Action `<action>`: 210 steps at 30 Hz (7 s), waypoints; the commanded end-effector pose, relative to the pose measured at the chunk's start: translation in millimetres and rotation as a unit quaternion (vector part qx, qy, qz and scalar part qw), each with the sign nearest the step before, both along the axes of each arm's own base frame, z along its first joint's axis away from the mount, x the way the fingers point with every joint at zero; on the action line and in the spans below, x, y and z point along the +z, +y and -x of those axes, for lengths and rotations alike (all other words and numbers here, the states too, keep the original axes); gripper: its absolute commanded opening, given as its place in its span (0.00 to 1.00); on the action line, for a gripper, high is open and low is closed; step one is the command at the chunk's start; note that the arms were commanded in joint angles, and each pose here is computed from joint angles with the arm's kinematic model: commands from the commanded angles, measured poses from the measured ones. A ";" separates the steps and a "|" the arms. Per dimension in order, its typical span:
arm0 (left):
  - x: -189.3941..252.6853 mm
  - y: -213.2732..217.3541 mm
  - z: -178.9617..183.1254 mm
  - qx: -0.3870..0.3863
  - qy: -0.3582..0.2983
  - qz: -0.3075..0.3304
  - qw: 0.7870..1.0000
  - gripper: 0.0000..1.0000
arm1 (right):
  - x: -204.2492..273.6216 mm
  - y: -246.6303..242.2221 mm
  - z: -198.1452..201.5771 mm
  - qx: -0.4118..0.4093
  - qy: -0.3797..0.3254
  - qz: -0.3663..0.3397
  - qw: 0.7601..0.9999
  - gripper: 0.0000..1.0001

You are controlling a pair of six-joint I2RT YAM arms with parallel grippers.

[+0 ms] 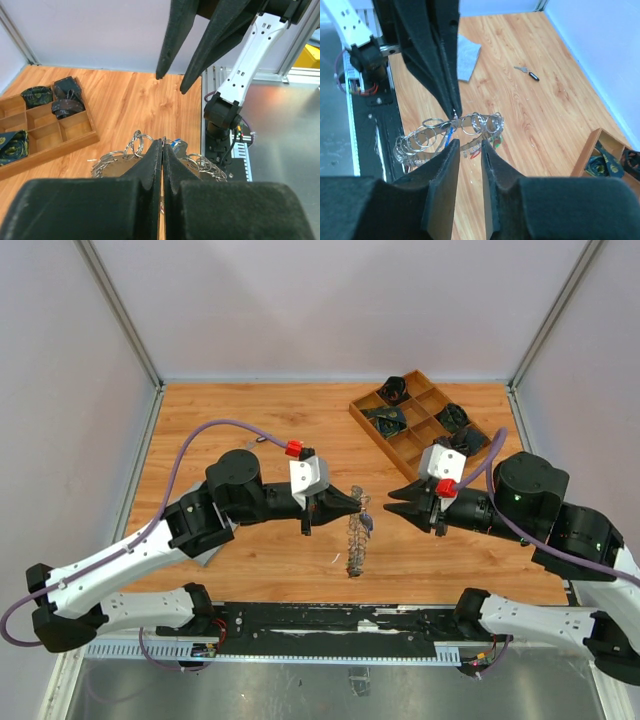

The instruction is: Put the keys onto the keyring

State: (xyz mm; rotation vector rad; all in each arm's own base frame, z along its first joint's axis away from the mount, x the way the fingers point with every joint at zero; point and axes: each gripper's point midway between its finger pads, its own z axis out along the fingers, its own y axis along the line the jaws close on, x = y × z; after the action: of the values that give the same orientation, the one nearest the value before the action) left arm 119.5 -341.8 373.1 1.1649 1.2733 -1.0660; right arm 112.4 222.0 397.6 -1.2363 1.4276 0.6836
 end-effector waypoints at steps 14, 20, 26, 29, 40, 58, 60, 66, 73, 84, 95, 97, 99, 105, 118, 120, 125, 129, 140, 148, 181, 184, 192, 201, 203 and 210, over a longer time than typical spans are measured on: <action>52.6 13.9 7.0 0.011 -0.029 0.095 0.995 0.00 | 5.7 24.0 17.6 0.034 0.052 -0.124 0.990 0.37; 57.7 16.7 8.9 0.010 -0.033 0.101 0.994 0.01 | -2.5 26.4 15.7 0.032 0.056 -0.111 0.992 0.38; 60.3 17.9 9.5 0.010 -0.035 0.104 0.994 0.00 | -10.7 30.7 13.7 0.033 0.062 -0.098 0.993 0.40; 61.2 18.4 9.5 0.010 -0.036 0.105 0.994 0.00 | -14.5 33.6 14.2 0.037 0.068 -0.092 0.993 0.41; 63.2 20.3 10.3 0.011 -0.038 0.107 0.993 0.01 | -24.6 40.2 12.8 0.041 0.079 -0.079 0.993 0.28; 62.8 22.1 10.3 0.013 -0.039 0.107 0.993 0.00 | -23.4 30.2 7.9 0.016 0.074 -0.070 0.995 0.08; 62.9 22.3 9.9 0.014 -0.039 0.108 0.993 0.00 | -29.0 32.9 9.0 0.022 0.081 -0.059 0.995 0.11; 62.1 21.8 10.2 0.013 -0.039 0.106 0.994 0.00 | -30.5 37.4 12.3 0.036 0.089 -0.051 0.994 0.22; 62.3 22.4 10.6 0.013 -0.039 0.107 0.993 0.01 | -1.1 24.9 15.2 0.031 0.051 -0.106 0.993 0.33; 63.5 22.1 10.8 0.012 -0.040 0.107 0.993 0.01 | -11.2 12.8 7.1 0.002 0.025 -0.105 0.994 0.30; 63.6 21.2 10.1 0.012 -0.041 0.106 0.993 0.01 | -36.5 30.3 14.3 0.049 0.048 -0.048 0.996 0.38; 63.0 21.1 10.2 0.012 -0.041 0.105 0.994 0.01 | -37.4 33.5 16.1 0.057 0.054 -0.048 0.996 0.39; 63.0 20.8 9.8 0.012 -0.041 0.105 0.994 0.01 | -38.0 35.8 16.2 0.060 0.056 -0.049 0.995 0.39; 63.6 21.0 10.0 0.012 -0.042 0.105 0.994 0.01 | -35.5 37.8 13.7 0.055 0.053 -0.058 0.995 0.30; 63.6 21.2 10.3 0.011 -0.042 0.106 0.993 0.01 | -41.5 25.4 0.2 0.004 0.046 -0.045 0.998 0.01; 63.4 21.1 10.1 0.012 -0.042 0.105 0.994 0.00 | -43.6 24.0 -1.6 -0.002 0.047 -0.040 0.998 0.01; 63.5 21.5 10.4 0.012 -0.041 0.106 0.993 0.00 | -56.2 27.4 -1.5 0.003 0.062 -0.013 0.998 0.01; 63.7 21.9 10.5 0.012 -0.040 0.106 0.993 0.01 | -65.5 32.6 0.4 0.014 0.075 0.006 0.997 0.01; 62.5 21.3 10.7 0.011 -0.040 0.105 0.994 0.01 | -36.3 30.8 5.6 0.029 0.046 -0.043 0.998 0.14; 68.6 22.6 16.3 -0.001 -0.038 0.122 0.992 0.00 | 13.5 14.3 18.9 0.046 -0.028 -0.157 0.986 0.19; 79.6 24.5 32.0 -0.039 -0.037 0.146 0.988 0.00 | 32.8 41.5 32.8 0.123 -0.033 -0.177 0.976 0.16; 78.3 24.2 32.0 -0.039 -0.036 0.145 0.988 0.01 | 34.2 43.2 33.8 0.128 -0.032 -0.179 0.975 0.17; 75.9 22.1 32.7 -0.044 -0.034 0.141 0.988 0.01 | 31.8 47.5 34.0 0.135 -0.028 -0.176 0.975 0.17; 77.8 23.2 33.6 -0.045 -0.036 0.143 0.988 0.01 | 26.5 52.0 32.5 0.137 -0.023 -0.171 0.975 0.16; 77.6 23.4 33.4 -0.044 -0.037 0.143 0.988 0.01 | 26.7 52.9 32.4 0.138 -0.023 -0.171 0.975 0.15; 77.4 24.6 34.2 -0.045 -0.037 0.143 0.988 0.01 | 26.3 49.7 31.0 0.132 -0.022 -0.154 0.979 0.01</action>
State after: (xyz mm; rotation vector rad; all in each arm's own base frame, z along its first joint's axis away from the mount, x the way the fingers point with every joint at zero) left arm 92.2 -322.1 427.0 1.0703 1.0795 -1.2015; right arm 88.0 274.3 406.8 -1.1826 1.1299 1.0127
